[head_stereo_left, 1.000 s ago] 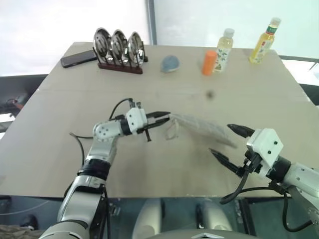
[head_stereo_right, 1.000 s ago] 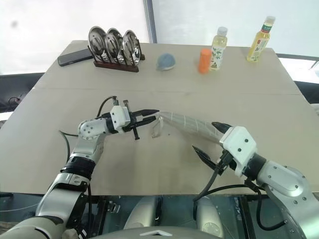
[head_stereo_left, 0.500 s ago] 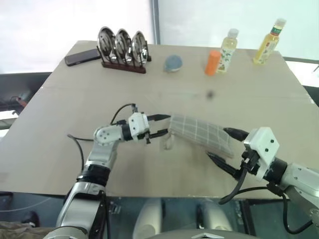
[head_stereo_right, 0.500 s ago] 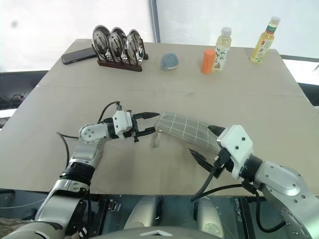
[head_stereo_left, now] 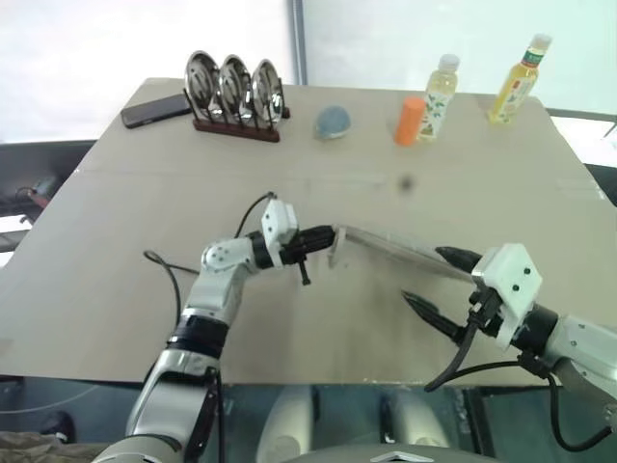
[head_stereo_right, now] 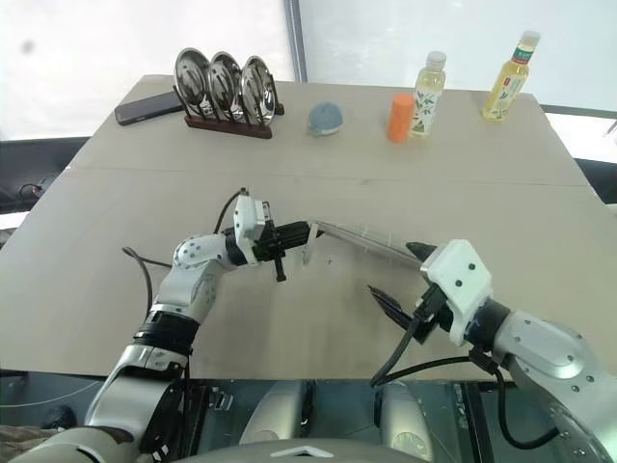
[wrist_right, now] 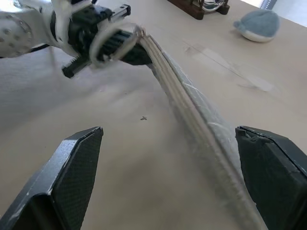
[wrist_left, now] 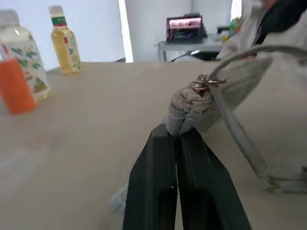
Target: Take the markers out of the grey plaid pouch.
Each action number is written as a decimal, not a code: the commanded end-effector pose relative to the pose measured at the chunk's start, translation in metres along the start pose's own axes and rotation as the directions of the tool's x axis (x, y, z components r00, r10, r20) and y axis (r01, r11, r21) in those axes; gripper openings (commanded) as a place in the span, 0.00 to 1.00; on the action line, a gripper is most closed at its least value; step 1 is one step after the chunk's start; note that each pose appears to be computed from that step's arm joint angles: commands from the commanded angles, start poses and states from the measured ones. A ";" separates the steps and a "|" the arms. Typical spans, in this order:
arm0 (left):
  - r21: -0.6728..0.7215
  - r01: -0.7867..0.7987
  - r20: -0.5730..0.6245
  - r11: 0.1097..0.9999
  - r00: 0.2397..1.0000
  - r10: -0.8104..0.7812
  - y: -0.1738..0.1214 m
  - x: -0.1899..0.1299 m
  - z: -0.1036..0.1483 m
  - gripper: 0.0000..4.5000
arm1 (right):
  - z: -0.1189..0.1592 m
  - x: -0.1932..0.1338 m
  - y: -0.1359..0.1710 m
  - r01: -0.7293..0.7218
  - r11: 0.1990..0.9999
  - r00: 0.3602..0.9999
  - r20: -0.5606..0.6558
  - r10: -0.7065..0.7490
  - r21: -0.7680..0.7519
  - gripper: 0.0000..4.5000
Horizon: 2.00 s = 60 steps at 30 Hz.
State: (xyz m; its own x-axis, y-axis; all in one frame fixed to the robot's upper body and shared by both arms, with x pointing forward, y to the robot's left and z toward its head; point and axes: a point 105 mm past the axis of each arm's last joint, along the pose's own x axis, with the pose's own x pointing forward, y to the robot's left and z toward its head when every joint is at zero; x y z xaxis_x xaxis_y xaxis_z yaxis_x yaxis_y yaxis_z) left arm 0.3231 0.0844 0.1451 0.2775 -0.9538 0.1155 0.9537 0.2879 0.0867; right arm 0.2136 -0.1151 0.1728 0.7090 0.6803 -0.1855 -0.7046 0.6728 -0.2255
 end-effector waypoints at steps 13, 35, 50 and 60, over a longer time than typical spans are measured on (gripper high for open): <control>-0.148 -0.259 -0.027 0.954 0.966 0.258 0.005 0.007 0.028 0.00 | 0.065 0.012 0.005 -0.190 0.928 0.973 0.185 0.135 0.321 0.77; -0.140 -0.325 -0.060 0.935 0.946 0.320 -0.006 0.010 0.033 0.00 | 0.066 0.081 0.011 -0.231 0.766 0.973 0.121 0.199 0.600 0.77; -0.267 -0.276 -0.014 0.923 0.959 0.283 -0.018 -0.002 0.024 0.00 | 0.029 0.049 -0.075 0.170 0.839 0.985 -0.082 -0.149 0.516 0.01; -0.417 -0.215 -0.006 0.883 0.972 0.234 -0.028 -0.012 0.014 0.00 | -0.001 -0.007 -0.112 0.370 0.890 0.912 -0.288 -0.293 0.265 0.01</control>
State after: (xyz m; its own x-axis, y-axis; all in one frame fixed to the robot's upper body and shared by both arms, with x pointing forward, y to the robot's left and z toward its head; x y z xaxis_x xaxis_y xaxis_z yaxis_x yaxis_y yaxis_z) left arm 0.2970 0.0897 0.1455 0.5247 -0.8476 0.0795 0.8064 0.4650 -0.3653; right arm 0.2914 -0.1981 0.1867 0.8479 0.3338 -0.4119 -0.3460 0.9370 0.0472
